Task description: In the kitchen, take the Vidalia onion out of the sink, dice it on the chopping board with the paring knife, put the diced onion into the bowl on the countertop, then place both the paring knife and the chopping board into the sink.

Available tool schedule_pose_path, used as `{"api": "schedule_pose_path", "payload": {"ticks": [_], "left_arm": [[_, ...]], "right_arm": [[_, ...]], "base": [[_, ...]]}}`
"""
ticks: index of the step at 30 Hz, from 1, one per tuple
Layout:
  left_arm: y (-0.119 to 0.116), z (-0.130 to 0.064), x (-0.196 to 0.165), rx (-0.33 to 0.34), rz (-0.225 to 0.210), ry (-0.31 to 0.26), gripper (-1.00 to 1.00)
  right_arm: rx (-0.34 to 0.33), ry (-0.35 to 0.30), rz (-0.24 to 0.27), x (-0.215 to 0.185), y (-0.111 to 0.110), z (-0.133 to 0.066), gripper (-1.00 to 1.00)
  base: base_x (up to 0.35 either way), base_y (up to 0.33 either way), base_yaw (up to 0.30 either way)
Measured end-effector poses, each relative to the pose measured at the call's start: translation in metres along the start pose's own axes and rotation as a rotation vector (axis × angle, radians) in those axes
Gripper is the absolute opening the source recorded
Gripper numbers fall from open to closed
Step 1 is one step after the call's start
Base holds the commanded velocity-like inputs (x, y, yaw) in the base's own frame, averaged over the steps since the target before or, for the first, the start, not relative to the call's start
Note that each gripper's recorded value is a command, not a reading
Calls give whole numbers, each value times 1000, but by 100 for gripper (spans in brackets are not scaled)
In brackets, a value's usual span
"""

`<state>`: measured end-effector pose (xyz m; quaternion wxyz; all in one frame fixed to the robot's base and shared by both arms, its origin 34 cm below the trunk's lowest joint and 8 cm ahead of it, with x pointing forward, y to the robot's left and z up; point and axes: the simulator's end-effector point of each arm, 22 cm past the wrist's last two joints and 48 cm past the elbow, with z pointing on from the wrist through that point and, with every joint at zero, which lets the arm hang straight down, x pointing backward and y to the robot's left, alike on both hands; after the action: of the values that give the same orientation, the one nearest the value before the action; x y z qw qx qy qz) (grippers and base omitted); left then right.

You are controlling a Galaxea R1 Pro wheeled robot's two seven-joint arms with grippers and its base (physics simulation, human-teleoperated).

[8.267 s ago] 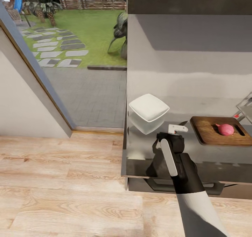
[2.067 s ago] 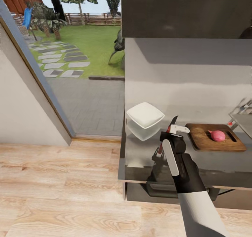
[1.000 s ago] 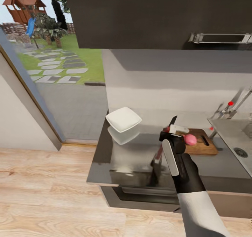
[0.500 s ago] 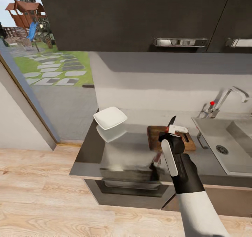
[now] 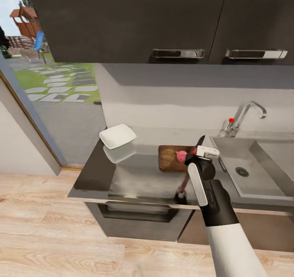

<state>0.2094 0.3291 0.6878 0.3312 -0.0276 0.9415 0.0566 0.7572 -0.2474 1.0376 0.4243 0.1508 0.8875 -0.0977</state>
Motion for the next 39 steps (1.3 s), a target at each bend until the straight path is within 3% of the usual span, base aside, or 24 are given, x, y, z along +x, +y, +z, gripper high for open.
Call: {"api": "schedule_pose_path", "payload": {"ticks": [4,8,11,12,17,22,27,30,39], "left_arm": [[0,0,0,0,0,0,100],[-1,-2,4,0,0,9,100],[-1,-3,6,0,0,15,100],[0,-3,8,-1,0,18,100],[0,-4,9,-2,1,22,100],[0,-4,9,-1,1,23,100],[0,-4,10,-1,2,24,100],[0,-4,10,-2,2,25,100],[1,-6,15,-4,4,37,100]], "right_arm": [[-15,-18,-37,-3,12,-6,-100],[-35,-72,-154,-6,40,-19,-100],[29,-146,-260,-19,39,-28,-100],[99,-189,-325,-28,31,-33,-100],[187,-200,-411,-33,17,-37,-100],[219,-194,-459,-29,14,-34,-100],[335,-272,-694,-25,29,-39,-100],[370,-284,-788,-16,36,-36,-100],[389,-289,-825,-13,34,-32,-100]], "base": [[-1,-15,0],[0,-3,0],[0,0,0],[0,0,0],[0,0,0],[0,-1,0],[73,-97,0],[133,-180,0],[141,-244,0]]}}
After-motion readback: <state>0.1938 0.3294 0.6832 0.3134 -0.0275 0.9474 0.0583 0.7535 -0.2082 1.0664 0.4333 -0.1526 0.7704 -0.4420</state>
